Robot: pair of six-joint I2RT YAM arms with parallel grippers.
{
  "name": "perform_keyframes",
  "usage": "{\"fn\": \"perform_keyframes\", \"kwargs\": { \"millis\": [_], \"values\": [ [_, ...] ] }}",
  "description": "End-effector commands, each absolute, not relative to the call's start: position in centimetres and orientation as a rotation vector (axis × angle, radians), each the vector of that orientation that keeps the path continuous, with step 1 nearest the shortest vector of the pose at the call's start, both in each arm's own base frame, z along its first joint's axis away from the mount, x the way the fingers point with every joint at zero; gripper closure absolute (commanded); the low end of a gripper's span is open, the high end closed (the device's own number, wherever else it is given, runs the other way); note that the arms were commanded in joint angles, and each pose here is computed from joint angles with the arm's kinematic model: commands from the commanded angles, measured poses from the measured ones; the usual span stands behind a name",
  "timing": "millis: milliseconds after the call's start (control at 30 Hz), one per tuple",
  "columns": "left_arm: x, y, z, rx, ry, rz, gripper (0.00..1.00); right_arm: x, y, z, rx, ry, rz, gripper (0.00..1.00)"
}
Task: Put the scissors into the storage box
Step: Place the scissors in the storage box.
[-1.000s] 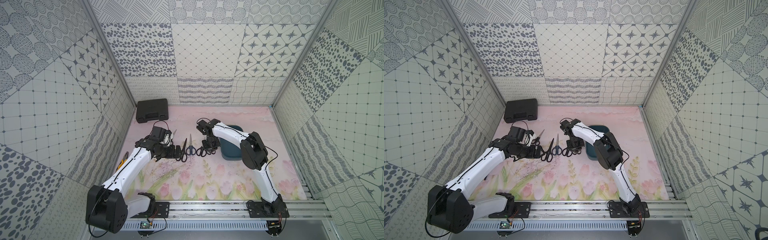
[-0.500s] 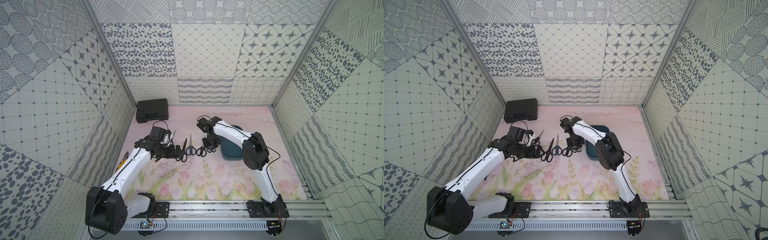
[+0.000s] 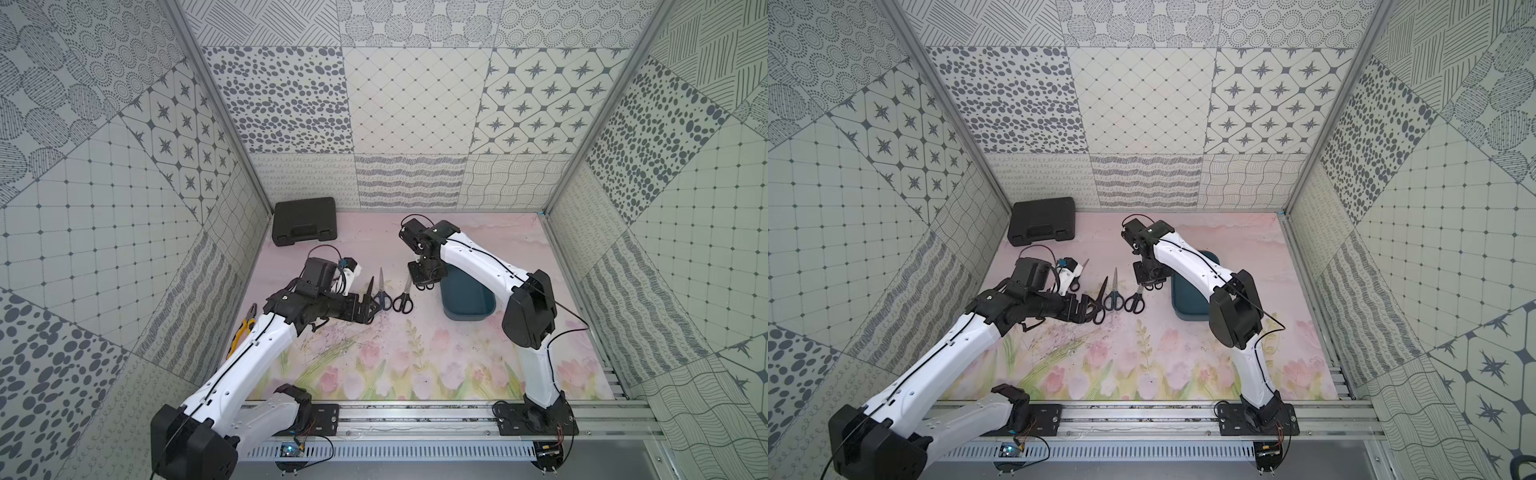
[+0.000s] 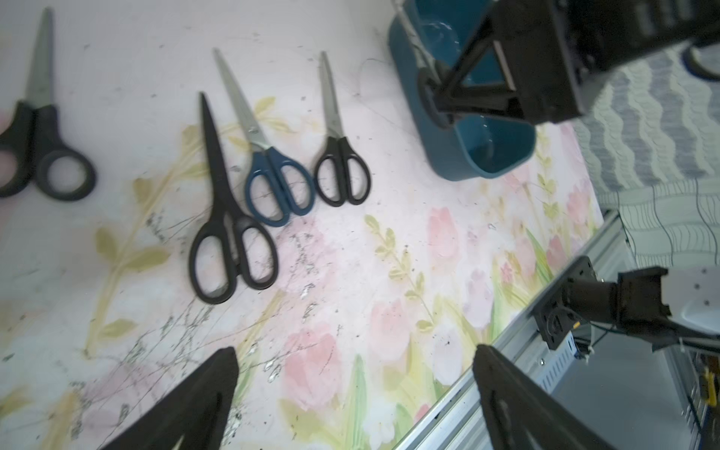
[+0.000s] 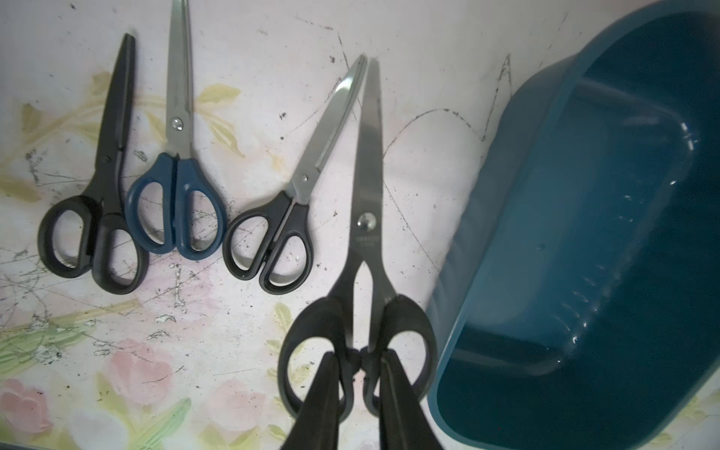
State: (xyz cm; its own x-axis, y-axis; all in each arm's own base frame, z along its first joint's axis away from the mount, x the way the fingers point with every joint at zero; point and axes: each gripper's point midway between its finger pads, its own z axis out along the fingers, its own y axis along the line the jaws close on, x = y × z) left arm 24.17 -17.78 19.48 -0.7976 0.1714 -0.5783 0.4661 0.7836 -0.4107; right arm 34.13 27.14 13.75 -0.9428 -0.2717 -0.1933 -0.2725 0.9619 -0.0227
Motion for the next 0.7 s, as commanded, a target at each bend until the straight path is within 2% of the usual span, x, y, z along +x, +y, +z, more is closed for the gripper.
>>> {"fn": "perform_keyframes", "kwargs": {
  "millis": [0, 100, 300, 667],
  "values": [
    [21.9, -25.4, 23.9, 0.89, 2.177, -0.878, 0.01, 34.2, 24.1, 16.5, -0.365, 2.868, -0.029, 1.0],
    [21.6, -28.7, 23.6, 0.983, 2.144, -0.964, 0.01, 34.3, 21.4, 16.5, -0.313, 2.865, -0.057, 1.0],
    [23.6, -32.7, 23.2, 1.018, 2.054, -0.985, 0.02, 34.3, 16.1, 14.5, -0.207, 2.905, -0.074, 1.0],
    [27.9, -32.3, 21.6, 0.818, 2.04, -0.822, 0.0, 35.7, 13.5, 7.8, -0.168, 2.986, -0.08, 1.0]
  ]
}}
